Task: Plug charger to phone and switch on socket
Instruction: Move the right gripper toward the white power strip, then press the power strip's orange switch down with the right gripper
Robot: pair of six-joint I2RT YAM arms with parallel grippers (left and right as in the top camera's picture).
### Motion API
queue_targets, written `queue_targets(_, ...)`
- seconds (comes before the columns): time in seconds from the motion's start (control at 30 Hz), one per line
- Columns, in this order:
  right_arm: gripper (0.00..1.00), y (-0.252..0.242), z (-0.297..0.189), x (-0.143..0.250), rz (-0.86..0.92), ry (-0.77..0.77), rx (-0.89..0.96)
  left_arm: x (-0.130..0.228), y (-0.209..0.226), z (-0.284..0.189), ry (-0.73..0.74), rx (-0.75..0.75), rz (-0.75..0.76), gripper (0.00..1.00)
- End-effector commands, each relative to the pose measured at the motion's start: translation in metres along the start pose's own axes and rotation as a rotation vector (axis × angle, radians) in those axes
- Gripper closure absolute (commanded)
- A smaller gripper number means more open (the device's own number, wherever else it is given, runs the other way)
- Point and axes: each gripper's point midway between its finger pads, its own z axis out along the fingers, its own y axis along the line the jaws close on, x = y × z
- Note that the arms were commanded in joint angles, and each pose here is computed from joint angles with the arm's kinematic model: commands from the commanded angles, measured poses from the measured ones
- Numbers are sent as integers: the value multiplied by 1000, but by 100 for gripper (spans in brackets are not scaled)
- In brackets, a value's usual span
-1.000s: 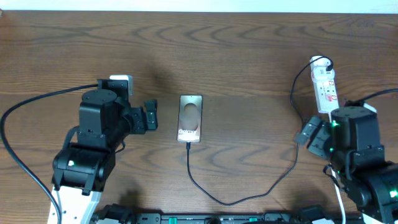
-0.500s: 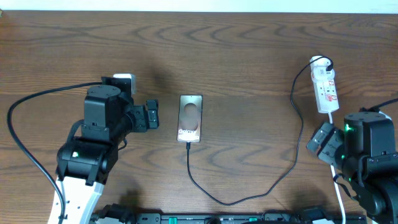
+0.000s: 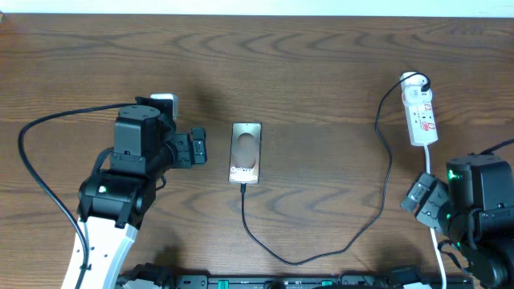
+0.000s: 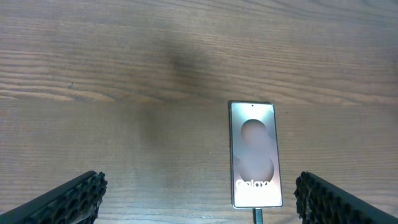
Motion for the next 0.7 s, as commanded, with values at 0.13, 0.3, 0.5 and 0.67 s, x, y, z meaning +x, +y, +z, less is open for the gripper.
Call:
queue_targets(0.13,1,-30,-26,-18,91,-129,96,0,3,1,4,-12,-8,1)
queue_targets(0.3,1,-35,-59,-70,222,-414,71,0,3,1,4,-12,-8,1)
queue_targets(0.5,1,-7,-100,-129,395,-672,-156,0,3,1,4,-12,-8,1)
queue_targets(0.67,1,4,-106,-145,401,-718,-188,0,3,1,4,-12,-8,1)
